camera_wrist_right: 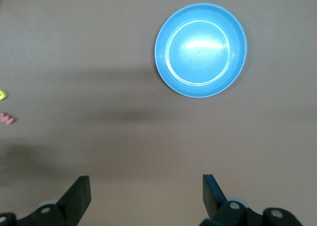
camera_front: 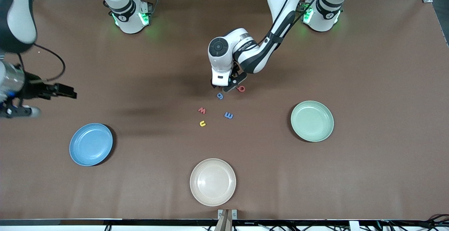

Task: Sort upper and lower case letters into plates
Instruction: 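Lower the left gripper over the yellow H while the right gripper reaches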

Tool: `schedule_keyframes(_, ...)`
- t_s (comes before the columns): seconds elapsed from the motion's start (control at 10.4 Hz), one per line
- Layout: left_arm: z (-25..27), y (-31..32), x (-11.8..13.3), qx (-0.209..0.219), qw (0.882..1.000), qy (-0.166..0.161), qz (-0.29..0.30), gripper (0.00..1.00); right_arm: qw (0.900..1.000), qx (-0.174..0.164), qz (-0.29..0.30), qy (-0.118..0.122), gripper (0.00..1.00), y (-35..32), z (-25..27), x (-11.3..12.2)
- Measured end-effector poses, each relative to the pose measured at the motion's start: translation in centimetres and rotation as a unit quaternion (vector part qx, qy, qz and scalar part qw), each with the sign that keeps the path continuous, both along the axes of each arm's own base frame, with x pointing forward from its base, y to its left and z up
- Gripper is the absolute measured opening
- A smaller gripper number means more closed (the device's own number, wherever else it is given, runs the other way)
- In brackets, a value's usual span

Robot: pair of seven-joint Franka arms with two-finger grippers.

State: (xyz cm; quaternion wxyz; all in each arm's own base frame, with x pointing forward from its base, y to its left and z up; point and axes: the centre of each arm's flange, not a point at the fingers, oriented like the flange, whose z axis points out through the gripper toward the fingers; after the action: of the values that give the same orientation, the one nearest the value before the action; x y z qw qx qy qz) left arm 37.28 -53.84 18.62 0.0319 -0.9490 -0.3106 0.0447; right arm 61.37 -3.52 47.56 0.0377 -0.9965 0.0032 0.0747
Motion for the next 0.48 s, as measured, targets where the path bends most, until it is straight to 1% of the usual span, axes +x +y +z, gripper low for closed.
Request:
schedule_keyframes(0.19,-0.6,1.1,-1.8,-0.01,1.0,-0.007,-0.006,1.0,1.0,0.001,0.0,0.0,1.0,0.2,-5.3,0.3)
schedule_keyframes(0.29,-0.3,1.5,-2.4,-0.01,1.0,-0.008,-0.009,1.0,1.0,0.002,0.009,0.004,1.0,1.5,-6.9,0.2)
schedule_keyframes(0.38,0.1,1.7,-2.8,-0.01,1.0,-0.009,-0.012,1.0,1.0,0.004,0.024,0.011,1.0,3.6,-8.0,0.1)
schedule_keyframes(0.48,0.5,1.8,-3.1,-0.01,1.0,-0.01,-0.013,1.0,0.999,0.006,0.046,0.01,1.0,6.5,-8.9,0.3)
